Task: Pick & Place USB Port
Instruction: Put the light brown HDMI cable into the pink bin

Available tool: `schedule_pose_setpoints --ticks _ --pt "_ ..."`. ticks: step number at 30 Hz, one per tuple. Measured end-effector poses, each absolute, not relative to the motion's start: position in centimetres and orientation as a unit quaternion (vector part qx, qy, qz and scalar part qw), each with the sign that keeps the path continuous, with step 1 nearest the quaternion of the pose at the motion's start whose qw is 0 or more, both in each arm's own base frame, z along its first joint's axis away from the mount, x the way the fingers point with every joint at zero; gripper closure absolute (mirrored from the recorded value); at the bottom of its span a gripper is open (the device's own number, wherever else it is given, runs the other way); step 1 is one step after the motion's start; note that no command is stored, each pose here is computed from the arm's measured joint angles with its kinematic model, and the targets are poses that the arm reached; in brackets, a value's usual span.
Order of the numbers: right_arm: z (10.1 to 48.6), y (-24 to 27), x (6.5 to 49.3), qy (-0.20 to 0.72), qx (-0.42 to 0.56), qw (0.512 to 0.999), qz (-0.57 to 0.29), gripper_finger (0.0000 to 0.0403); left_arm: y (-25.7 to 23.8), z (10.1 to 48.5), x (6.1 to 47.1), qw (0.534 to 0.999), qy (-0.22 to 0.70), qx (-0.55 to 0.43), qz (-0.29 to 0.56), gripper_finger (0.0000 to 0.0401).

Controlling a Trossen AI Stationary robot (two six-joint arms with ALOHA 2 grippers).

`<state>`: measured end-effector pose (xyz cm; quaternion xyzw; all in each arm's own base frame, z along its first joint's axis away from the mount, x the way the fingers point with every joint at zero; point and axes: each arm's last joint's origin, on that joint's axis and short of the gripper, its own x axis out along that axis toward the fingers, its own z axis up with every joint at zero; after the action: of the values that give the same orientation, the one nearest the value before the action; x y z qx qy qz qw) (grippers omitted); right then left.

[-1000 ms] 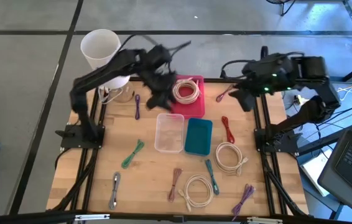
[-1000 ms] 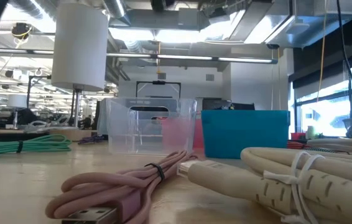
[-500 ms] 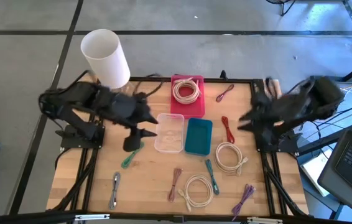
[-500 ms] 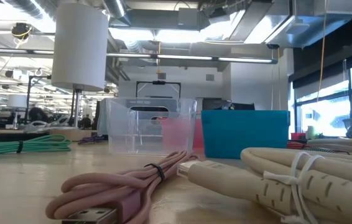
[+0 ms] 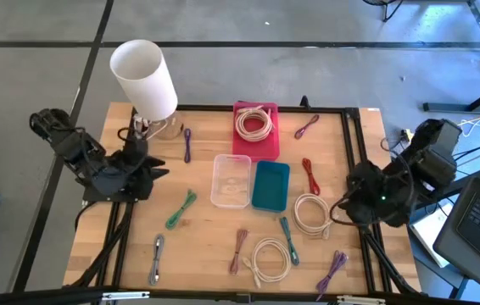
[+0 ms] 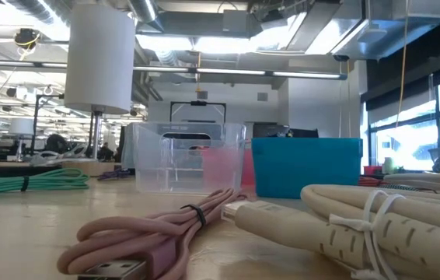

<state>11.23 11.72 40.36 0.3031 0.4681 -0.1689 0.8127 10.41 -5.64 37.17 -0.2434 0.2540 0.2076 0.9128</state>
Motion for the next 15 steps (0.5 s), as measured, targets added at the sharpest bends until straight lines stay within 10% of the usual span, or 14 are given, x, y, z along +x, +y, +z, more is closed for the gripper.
schedule_pose_setpoints --ticks 15 --pt "29.7 13.1 10.5 0.512 0.351 0.724 -0.3 0.0206 -6.7 29.3 10.7 0.92 0.196 -0.265 0.211 0.0258"
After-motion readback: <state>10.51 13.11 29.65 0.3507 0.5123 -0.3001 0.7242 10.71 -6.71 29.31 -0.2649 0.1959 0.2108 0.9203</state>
